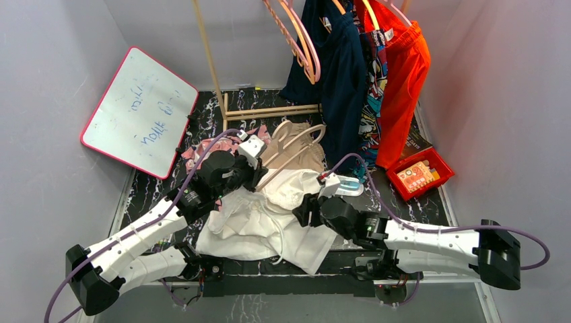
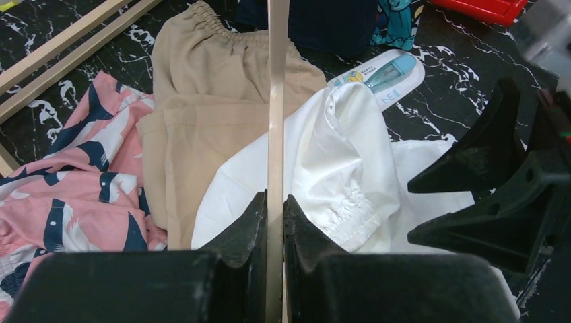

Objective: Place the shorts on the hanger
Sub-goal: Hang the shorts on the hanger.

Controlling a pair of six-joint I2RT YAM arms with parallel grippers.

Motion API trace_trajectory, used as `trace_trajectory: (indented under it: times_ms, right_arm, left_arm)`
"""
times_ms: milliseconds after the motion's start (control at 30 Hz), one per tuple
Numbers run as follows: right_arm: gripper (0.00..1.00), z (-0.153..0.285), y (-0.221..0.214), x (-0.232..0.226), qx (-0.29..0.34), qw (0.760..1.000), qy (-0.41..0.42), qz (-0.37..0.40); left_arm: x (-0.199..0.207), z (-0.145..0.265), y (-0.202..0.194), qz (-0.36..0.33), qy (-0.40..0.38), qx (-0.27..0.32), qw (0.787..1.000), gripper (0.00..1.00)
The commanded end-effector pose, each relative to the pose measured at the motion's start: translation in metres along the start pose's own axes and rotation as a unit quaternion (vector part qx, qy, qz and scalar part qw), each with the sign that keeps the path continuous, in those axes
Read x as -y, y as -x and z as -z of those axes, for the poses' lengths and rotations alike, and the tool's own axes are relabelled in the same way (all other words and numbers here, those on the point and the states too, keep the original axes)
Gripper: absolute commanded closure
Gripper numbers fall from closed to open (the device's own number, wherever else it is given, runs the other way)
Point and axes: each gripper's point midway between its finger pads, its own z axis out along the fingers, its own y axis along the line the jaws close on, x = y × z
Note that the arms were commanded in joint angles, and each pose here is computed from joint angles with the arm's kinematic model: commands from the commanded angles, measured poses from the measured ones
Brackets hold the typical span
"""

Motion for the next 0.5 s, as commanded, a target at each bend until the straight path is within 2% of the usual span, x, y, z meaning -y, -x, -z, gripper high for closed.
trace_trajectory:
  times_ms: [0,233,467]
  right_arm:
    - [0.38,-0.008,0.008,-0.025,0.002,0.999,0.038,0.020]
    - [0.37,-0.021,0.028,-0.025,0.050,0.995,0.019,0.086]
    - [0.35,-0.031,0.026,-0.022,0.049,0.990,0.009,0.130]
  left_arm:
    - [-0.011,0.007,0.023,0.012,0.032,0.042,0.999,1.00]
    - [-0.012,0.010,0.022,0.015,0.033,0.041,0.999,1.00]
    - [-0.012,0.011,0.022,0.012,0.032,0.040,0.999,1.00]
